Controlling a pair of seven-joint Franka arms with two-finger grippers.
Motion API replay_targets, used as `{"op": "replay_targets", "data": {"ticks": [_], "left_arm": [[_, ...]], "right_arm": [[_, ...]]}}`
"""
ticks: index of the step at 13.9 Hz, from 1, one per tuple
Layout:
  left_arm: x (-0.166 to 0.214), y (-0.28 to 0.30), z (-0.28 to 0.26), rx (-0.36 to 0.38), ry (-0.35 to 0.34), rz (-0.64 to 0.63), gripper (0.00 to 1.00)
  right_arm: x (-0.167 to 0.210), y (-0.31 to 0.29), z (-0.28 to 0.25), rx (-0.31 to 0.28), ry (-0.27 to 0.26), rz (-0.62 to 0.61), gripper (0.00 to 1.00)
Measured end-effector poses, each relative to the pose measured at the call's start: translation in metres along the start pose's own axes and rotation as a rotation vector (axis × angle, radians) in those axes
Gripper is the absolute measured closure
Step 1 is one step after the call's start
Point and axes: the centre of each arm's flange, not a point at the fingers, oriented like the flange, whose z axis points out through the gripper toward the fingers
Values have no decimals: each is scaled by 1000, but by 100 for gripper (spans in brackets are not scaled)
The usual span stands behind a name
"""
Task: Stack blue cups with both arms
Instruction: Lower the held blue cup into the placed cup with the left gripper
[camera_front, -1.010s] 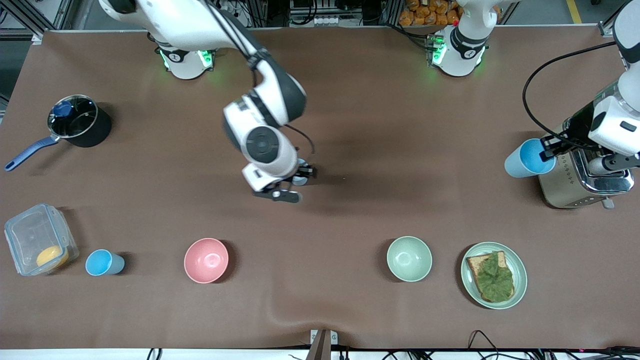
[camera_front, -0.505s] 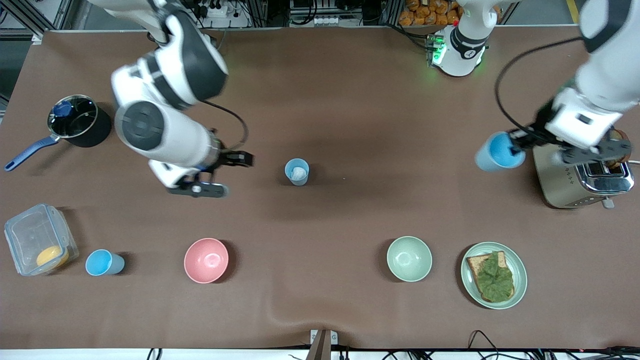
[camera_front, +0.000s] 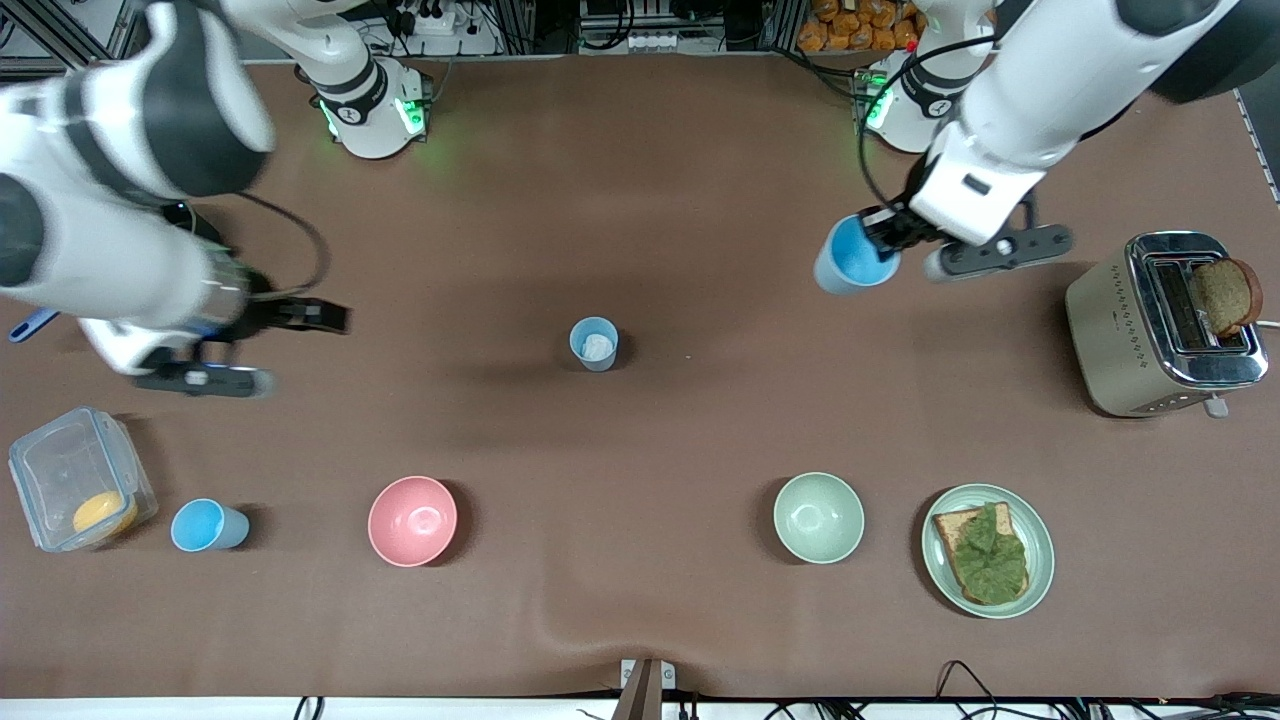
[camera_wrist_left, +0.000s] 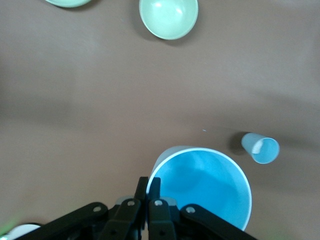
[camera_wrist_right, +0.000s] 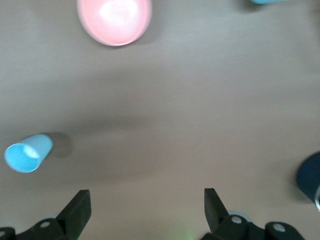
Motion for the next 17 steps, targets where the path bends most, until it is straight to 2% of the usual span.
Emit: {"op": "replay_targets", "data": {"ticks": [2, 5, 6, 9, 13, 17], "left_arm": [[-8, 31, 21, -21, -26, -45, 97], [-28, 89, 50, -70, -50, -128, 97], [-33, 102, 62, -75, -63, -144, 97], [-49, 131, 106, -8, -50, -148, 97], [-63, 180, 162, -39, -13, -177, 97], [-86, 215, 225, -24, 51, -183, 97]], "right_arm": [[-4, 44, -16, 17, 30, -15, 0], [-17, 84, -54, 43, 154, -15, 0], [-22, 91, -62, 46, 174, -9, 0], [-32, 100, -74, 46, 201, -51, 0], [-34, 101, -78, 43, 212, -70, 0], [-32, 108, -76, 39, 217, -57, 0]]}}
